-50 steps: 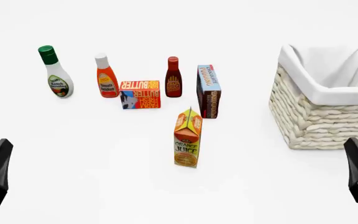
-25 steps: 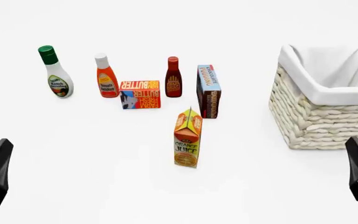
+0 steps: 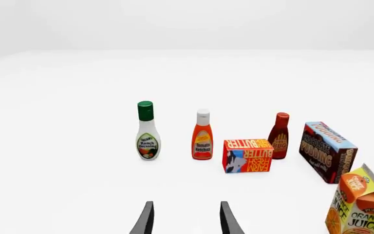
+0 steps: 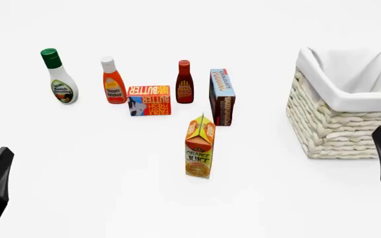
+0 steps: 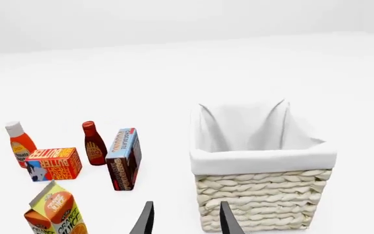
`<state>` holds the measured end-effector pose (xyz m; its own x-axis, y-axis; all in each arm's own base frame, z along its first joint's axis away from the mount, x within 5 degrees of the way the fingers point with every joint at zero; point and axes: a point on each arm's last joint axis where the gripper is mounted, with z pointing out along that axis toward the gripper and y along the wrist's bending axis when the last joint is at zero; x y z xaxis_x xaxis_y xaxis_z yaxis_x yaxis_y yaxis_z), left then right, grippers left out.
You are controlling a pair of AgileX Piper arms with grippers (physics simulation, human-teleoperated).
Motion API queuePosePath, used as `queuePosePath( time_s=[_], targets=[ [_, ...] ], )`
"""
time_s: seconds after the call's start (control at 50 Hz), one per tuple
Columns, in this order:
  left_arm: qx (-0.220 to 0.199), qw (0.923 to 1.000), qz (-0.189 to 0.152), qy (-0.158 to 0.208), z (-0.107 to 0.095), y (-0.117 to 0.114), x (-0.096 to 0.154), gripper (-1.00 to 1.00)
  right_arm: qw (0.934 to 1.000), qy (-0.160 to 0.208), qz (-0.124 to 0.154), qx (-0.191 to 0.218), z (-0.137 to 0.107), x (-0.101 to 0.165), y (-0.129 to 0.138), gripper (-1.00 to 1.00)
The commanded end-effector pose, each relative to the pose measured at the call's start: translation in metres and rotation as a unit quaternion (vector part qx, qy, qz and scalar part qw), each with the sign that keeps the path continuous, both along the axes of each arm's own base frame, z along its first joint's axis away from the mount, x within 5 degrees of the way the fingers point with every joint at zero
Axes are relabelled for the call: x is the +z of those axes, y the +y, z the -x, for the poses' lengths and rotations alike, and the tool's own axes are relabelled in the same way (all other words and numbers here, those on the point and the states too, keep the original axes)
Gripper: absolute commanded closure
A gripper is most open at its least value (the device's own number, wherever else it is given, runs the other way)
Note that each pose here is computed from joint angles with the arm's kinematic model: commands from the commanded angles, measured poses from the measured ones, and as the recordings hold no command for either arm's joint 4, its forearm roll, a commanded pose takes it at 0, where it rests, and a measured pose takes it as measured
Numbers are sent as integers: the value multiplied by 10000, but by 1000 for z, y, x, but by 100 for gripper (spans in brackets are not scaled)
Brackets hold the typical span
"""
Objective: Pick the orange juice and place it in the basket.
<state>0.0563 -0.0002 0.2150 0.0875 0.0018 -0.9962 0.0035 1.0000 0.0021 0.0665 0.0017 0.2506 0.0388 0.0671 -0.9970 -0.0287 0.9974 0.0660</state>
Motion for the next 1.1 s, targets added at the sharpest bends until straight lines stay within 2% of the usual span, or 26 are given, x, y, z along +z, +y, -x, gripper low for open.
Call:
queuePosePath(
  time_s=[0.02, 0.1, 0.24, 0.44, 0.52, 0.56, 0.6, 0.66, 0.74, 0.76, 0.78, 0.82, 0.88, 0.9, 1.0, 1.06, 1.1],
  targets=[
    [6, 10000, -1, 0, 0, 0, 0, -100, 9989, 267, -292, 257, -12, 19, 4, -100],
    [9, 10000, -1, 0, 0, 0, 0, -100, 9971, 437, -510, 365, -14, 24, 6, -100],
    [12, 10000, -1, 0, 0, 0, 0, -100, 9941, 666, -733, 433, -20, 33, 8, -100],
    [18, 10000, -2, 0, 0, 0, 0, -100, 9842, 1100, -1181, 723, -38, 45, 18, -100],
    [19, 10000, -1, -1, 0, 0, 0, -100, 9819, 1240, -1242, 720, -43, 46, 20, -100],
    [20, 10000, -2, -1, 0, 0, 0, -100, 9780, 1308, -1422, 790, -44, 45, 22, -100],
    [19, 10000, -1, 0, 0, 0, 0, -100, 9769, 1333, -1435, 855, -44, 48, 24, -100],
    [19, 10000, -2, 0, 0, 0, 0, -100, 9706, 1544, -1629, 869, -51, 42, 27, -100],
    [20, 10000, -2, 0, 0, 0, 0, -100, 9669, 1713, -1667, 898, -57, 41, 30, -100],
    [19, 10000, -2, 0, 0, 0, 0, -100, 9638, 1843, -1669, 959, -61, 41, 34, -100],
    [19, 10000, -2, -1, 0, 0, 0, -100, 9636, 1860, -1669, 956, -62, 44, 34, -100],
    [20, 10000, -2, 0, 0, 0, 0, -100, 9586, 1942, -1783, 1073, -64, 46, 39, -100],
    [20, 10000, -1, -1, 0, 0, 0, -100, 9584, 1975, -1756, 1079, -66, 52, 40, -100],
    [20, 10000, -1, 0, 0, 0, 0, -100, 9552, 2076, -1790, 1118, -70, 56, 44, -100],
    [20, 10000, -2, 1, 0, 0, 0, -100, 9495, 2159, -1911, 1240, -74, 67, 50, -100],
    [20, 10000, -1, 0, 0, 0, 0, -100, 9427, 2364, -1951, 1315, -84, 70, 59, -100],
    [18, 10000, -2, 0, 0, 0, 0, -100, 9413, 2402, -1965, 1330, -85, 71, 61, -100]
  ],
)
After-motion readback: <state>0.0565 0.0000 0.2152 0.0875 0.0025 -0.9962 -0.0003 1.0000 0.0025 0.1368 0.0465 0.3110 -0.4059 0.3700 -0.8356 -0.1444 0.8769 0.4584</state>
